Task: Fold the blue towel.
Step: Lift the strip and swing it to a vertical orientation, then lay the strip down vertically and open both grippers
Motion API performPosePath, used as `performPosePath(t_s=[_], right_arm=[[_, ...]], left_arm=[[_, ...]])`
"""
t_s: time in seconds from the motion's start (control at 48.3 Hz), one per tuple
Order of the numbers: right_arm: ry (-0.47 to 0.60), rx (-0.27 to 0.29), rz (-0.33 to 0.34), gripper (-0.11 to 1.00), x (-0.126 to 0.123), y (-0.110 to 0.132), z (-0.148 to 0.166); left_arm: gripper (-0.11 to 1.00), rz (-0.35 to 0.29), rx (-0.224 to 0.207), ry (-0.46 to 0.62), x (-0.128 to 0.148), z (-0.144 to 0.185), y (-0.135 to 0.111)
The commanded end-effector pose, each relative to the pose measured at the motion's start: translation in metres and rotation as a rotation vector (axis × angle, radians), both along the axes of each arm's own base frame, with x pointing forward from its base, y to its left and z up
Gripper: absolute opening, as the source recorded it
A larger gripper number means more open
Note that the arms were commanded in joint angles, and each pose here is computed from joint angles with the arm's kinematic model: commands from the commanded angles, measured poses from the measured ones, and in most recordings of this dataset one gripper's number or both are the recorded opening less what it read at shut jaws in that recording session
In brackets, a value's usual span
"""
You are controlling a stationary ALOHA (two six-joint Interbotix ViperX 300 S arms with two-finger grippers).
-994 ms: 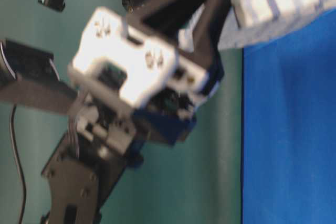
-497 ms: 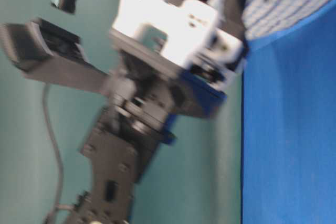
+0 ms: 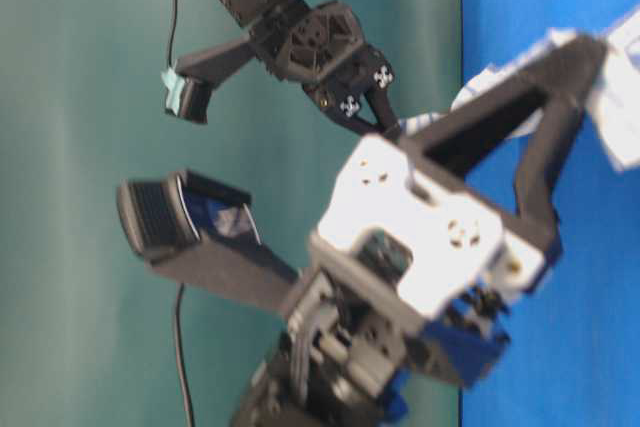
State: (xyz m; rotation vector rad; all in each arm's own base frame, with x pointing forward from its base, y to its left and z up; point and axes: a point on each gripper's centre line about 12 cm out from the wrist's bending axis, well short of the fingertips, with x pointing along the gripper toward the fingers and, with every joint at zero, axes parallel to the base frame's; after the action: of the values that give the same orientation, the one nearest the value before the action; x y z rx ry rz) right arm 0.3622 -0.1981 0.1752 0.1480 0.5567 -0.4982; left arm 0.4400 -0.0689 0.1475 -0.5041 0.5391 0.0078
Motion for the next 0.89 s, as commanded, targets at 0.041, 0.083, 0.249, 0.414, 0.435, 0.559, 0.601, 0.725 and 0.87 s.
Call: performPosePath(t_s=[0.041,0.083,0.249,0.414,0.435,0.559,0.601,0.725,0.87], right_arm=[[-0.037,-0.022,-0.004,0.06,0.009,-0.007,0.015],[-0.038,-0.022,-0.004,0.06,0.009,-0.007,0.014],[-0.029,-0.023,0.003,0.06,0.013,-0.008,0.011],[-0.016,-0.021,0.009,0.06,0.015,-0.008,0.007],[-0.014,-0.022,0.009,0.06,0.015,-0.008,0.006],[-0.016,-0.021,0.009,0.19,0.016,-0.009,0.006],[-0.014,-0.02,0.009,0.26,0.016,-0.009,0.004],[-0.012,-0.019,0.008,0.53,0.015,-0.008,0.003],[-0.012,-0.019,0.01,0.74,0.016,-0.008,0.003]], left_arm=[[0.02,-0.024,-0.024,-0.055,-0.007,0.018,-0.014],[0.02,-0.026,-0.024,-0.055,-0.008,0.018,-0.014],[0.02,-0.032,-0.026,-0.05,-0.009,0.017,-0.017],[0.02,-0.032,-0.021,-0.038,-0.01,0.014,-0.017],[0.02,-0.031,-0.02,-0.034,-0.01,0.013,-0.016],[0.02,-0.024,-0.018,-0.022,-0.011,0.01,-0.012],[0.02,-0.021,-0.019,-0.017,-0.012,0.009,-0.012],[0.09,-0.018,-0.023,-0.007,-0.013,0.008,-0.011],[0.52,0.003,-0.055,0.026,-0.016,0.008,-0.011]])
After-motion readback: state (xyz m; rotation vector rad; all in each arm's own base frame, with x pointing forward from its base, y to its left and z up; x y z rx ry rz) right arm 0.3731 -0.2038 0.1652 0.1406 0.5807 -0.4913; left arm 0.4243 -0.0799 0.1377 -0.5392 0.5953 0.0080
